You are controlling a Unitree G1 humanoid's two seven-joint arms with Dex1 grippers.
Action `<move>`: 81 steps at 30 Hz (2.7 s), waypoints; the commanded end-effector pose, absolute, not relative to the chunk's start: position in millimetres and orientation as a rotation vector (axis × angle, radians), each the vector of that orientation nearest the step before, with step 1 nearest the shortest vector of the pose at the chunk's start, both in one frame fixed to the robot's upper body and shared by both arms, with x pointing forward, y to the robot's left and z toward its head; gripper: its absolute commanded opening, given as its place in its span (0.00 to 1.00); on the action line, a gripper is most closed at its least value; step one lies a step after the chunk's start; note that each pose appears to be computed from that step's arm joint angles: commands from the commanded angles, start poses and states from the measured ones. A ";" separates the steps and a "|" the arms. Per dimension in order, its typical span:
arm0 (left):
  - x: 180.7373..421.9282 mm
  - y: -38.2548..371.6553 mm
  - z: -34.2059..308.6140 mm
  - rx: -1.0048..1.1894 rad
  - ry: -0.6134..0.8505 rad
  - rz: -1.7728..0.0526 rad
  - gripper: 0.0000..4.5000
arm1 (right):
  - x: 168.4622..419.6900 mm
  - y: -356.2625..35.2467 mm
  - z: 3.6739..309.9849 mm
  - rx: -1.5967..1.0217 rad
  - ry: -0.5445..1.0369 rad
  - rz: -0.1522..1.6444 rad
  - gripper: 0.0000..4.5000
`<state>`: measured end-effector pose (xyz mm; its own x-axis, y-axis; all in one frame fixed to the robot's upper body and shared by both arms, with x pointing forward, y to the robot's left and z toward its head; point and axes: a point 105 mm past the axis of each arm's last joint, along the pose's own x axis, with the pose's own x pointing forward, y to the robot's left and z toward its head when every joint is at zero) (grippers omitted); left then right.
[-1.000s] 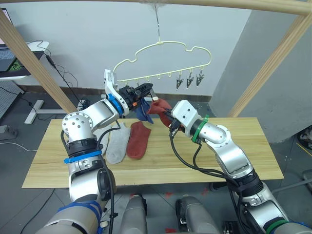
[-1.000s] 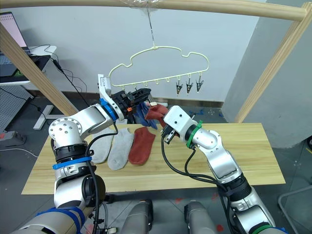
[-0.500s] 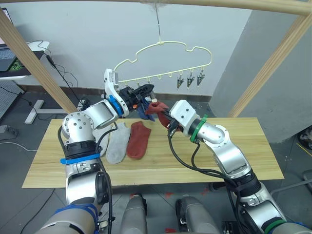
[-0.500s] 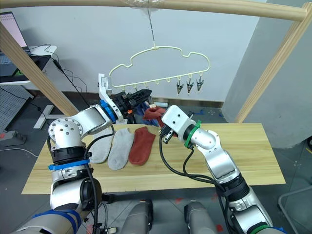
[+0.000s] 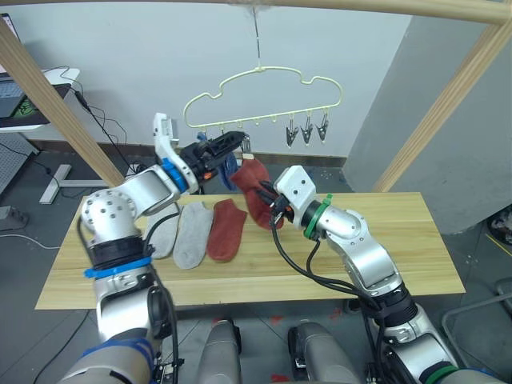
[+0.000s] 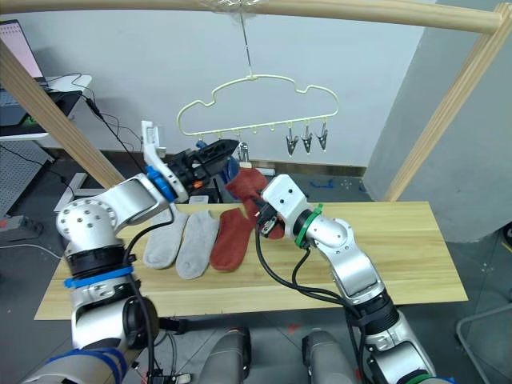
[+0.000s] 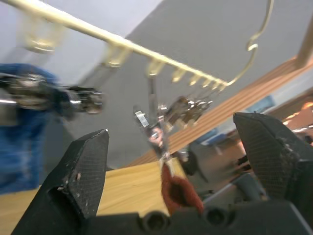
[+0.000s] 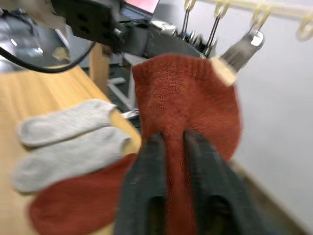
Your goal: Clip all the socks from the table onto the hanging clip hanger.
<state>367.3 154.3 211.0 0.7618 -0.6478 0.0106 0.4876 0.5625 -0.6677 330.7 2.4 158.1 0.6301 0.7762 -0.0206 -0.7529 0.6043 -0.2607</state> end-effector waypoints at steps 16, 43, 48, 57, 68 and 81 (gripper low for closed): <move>323.9 190.7 173.5 -0.110 0.085 -0.476 1.00 | 339.7 -70.3 162.0 -0.139 -0.079 0.510 0.99; 292.9 161.8 218.1 0.077 -0.293 -0.791 1.00 | 396.6 -63.6 214.3 0.009 -0.199 0.366 0.57; 292.2 161.4 218.5 0.072 -0.296 -0.780 1.00 | 401.3 -54.3 213.8 0.016 -0.201 0.382 0.50; 287.4 157.8 217.7 0.069 -0.299 -0.783 1.00 | 413.7 -49.2 207.2 0.042 -0.170 0.371 0.50; 281.2 155.8 222.2 0.059 -0.313 -0.784 1.00 | 426.7 -38.9 211.5 0.085 -0.159 0.391 0.50; 281.4 158.4 221.9 0.054 -0.309 -0.766 1.00 | 433.6 -36.6 207.6 0.086 -0.121 0.388 0.50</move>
<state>286.9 160.7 209.4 0.6983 -0.6806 0.2216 0.6724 0.7299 0.1231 433.4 -37.5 191.4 0.9252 0.3684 0.0908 -0.3748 0.9247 0.0674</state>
